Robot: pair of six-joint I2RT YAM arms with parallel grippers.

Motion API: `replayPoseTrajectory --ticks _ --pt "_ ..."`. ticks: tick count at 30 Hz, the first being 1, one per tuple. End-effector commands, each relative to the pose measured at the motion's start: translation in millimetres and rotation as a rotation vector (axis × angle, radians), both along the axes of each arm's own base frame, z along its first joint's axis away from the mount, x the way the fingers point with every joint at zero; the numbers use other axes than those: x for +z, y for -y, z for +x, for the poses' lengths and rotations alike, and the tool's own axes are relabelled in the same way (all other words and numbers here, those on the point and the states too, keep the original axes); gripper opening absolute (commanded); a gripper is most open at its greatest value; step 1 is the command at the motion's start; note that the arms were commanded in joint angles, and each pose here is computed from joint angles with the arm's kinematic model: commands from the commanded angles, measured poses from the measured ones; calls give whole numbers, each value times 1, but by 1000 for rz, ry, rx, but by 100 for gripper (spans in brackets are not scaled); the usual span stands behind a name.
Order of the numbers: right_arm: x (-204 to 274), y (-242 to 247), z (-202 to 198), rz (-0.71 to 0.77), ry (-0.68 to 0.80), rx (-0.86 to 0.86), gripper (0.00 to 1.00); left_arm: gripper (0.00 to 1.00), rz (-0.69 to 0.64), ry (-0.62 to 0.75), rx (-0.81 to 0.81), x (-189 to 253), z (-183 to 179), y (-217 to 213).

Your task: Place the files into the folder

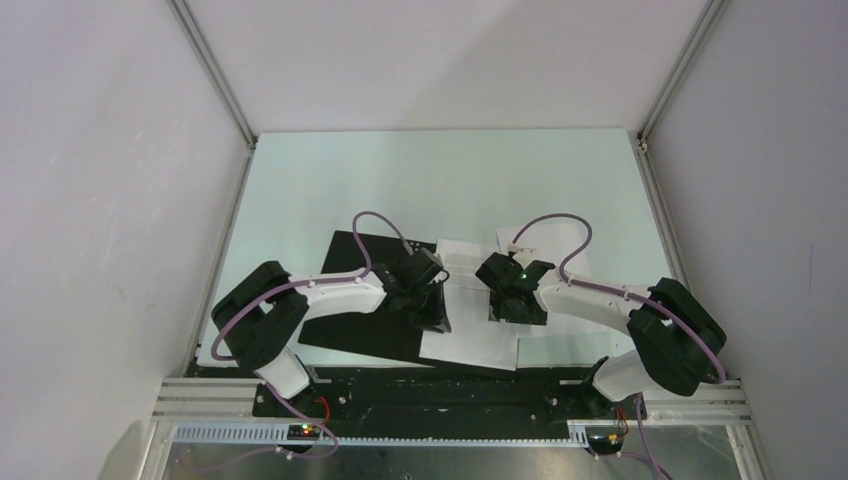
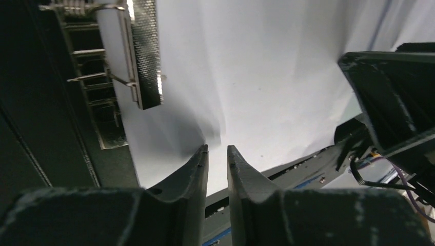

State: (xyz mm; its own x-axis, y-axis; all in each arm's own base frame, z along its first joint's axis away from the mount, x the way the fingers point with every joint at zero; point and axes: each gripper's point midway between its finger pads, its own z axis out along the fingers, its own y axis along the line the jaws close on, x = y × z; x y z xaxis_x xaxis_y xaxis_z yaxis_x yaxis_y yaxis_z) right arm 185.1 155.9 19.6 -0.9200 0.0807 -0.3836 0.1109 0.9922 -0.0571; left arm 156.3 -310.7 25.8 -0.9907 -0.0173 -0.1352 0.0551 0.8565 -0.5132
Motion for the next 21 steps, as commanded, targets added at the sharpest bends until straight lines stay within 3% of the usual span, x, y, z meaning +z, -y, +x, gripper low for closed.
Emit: replayPoseTrajectory --ticks 1,10,15,21 --pt "-13 11 -10 -45 -6 -53 72 25 26 14 68 -10 8 -4" --pt "-27 27 -26 -41 -23 -106 55 25 65 -2 98 -22 5 -16" --pt "-16 29 -24 12 30 -119 79 25 78 -7 105 -26 3 -20" --pt "6 31 -13 58 122 -138 83 25 82 -10 110 -27 3 -22"
